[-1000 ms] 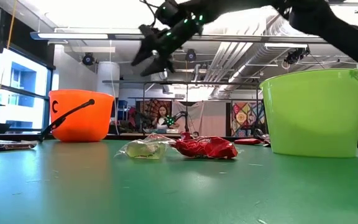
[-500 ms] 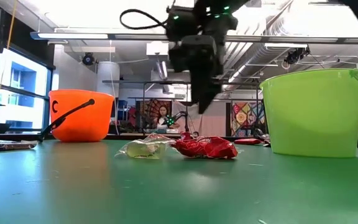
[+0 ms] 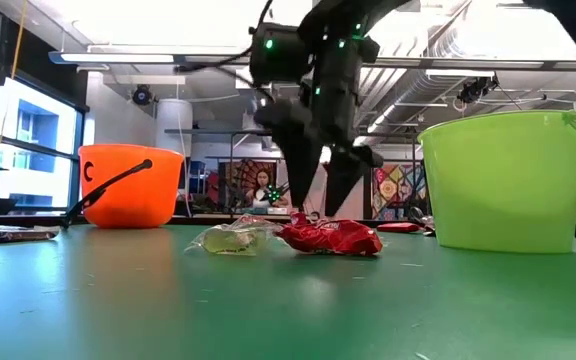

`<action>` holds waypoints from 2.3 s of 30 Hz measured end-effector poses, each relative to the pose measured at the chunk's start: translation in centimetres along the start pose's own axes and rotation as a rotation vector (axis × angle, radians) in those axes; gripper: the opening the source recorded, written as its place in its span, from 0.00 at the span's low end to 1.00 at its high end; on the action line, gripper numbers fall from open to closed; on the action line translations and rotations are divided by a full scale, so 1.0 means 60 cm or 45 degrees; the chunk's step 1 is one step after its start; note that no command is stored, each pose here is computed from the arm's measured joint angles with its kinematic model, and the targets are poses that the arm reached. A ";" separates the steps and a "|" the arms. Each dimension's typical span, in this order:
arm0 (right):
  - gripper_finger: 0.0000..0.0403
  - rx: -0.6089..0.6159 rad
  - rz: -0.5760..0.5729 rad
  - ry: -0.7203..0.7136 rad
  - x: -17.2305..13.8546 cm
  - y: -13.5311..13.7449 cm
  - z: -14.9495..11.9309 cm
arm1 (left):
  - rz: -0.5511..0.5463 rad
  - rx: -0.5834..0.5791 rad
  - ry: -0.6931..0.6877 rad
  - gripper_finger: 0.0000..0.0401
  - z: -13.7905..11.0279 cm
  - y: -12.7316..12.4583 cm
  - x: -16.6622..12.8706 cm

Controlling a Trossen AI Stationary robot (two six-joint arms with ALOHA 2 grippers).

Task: Sort candy by brand, put in halloween buckets
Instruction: Put the orange gummy into the orange bucket

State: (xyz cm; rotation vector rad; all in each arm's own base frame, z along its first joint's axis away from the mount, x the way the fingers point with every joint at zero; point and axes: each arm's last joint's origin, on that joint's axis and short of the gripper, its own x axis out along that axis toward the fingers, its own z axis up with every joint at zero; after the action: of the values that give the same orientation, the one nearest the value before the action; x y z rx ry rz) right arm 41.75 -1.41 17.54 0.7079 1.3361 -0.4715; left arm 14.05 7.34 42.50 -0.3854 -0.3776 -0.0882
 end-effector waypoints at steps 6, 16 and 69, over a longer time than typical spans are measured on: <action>0.65 0.027 -0.062 -0.005 0.024 -0.002 0.003 | 0.001 0.003 0.000 0.36 0.000 0.000 0.000; 0.55 -0.012 -0.087 -0.024 0.045 0.005 0.002 | 0.002 -0.024 -0.002 0.36 0.000 0.000 0.000; 0.11 0.035 0.729 -1.342 -0.043 -0.029 0.374 | -0.003 -0.051 -0.181 0.36 0.001 -0.012 0.020</action>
State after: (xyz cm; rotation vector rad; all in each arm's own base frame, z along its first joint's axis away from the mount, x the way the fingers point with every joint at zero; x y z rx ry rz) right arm 55.96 -18.58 21.44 0.6726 0.1202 -0.3092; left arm 15.06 6.69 43.26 -0.4318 -0.5168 -0.0708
